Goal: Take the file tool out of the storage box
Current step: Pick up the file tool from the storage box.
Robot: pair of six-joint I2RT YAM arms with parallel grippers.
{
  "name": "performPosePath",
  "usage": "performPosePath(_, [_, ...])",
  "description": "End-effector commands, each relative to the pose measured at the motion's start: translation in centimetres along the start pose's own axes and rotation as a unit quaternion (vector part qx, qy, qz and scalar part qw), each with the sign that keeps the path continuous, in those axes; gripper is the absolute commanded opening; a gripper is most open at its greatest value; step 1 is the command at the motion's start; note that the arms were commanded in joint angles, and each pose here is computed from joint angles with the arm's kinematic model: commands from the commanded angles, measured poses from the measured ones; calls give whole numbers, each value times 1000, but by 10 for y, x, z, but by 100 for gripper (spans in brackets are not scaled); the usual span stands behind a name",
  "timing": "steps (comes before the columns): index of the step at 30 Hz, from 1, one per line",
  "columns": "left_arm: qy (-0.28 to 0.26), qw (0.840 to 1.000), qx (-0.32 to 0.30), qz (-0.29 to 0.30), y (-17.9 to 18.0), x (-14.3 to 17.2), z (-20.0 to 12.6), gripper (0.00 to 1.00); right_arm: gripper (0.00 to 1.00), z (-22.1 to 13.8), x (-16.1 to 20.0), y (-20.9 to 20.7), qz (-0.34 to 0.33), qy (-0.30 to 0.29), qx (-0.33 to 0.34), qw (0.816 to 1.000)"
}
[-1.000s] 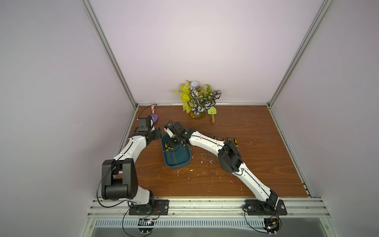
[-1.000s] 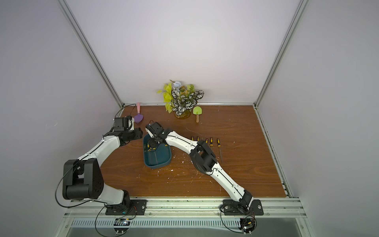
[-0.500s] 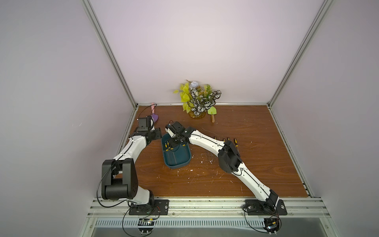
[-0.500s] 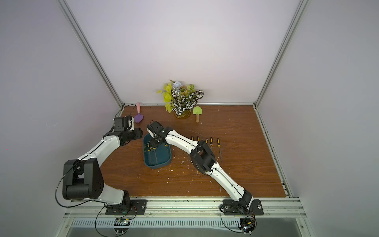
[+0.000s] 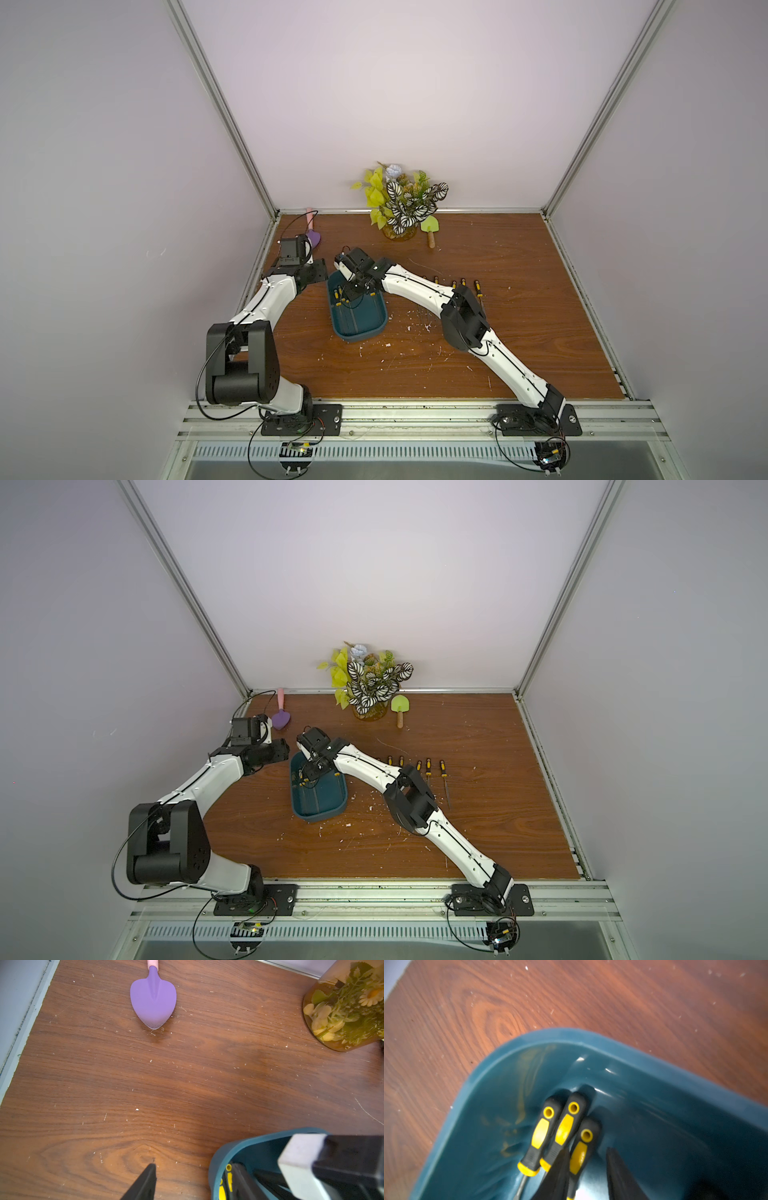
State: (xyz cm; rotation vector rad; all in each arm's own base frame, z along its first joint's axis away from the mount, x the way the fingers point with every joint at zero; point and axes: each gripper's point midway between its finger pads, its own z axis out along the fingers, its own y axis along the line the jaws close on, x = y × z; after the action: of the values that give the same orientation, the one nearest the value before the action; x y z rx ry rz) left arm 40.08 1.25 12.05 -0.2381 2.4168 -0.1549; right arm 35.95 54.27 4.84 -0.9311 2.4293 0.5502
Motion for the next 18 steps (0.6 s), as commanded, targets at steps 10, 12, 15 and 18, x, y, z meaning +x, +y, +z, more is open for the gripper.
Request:
performPosePath(10, [-2, 1000, -3, -3, 4, -1, -5, 60, 27, -7, 13, -22, -9, 35, 60, 998])
performPosePath(12, [-1, 1000, -1, -3, 4, -1, -5, 60, 22, -8, 13, -24, -6, 36, 60, 998])
performPosePath(15, [-1, 1000, -2, -2, 4, -1, -5, 60, 9, -13, 3, -21, 2, 23, 51, 998])
performPosePath(18, [0, 1000, -1, -2, 4, 0, -4, 60, 7, -31, -25, -6, 16, -14, 18, 1000])
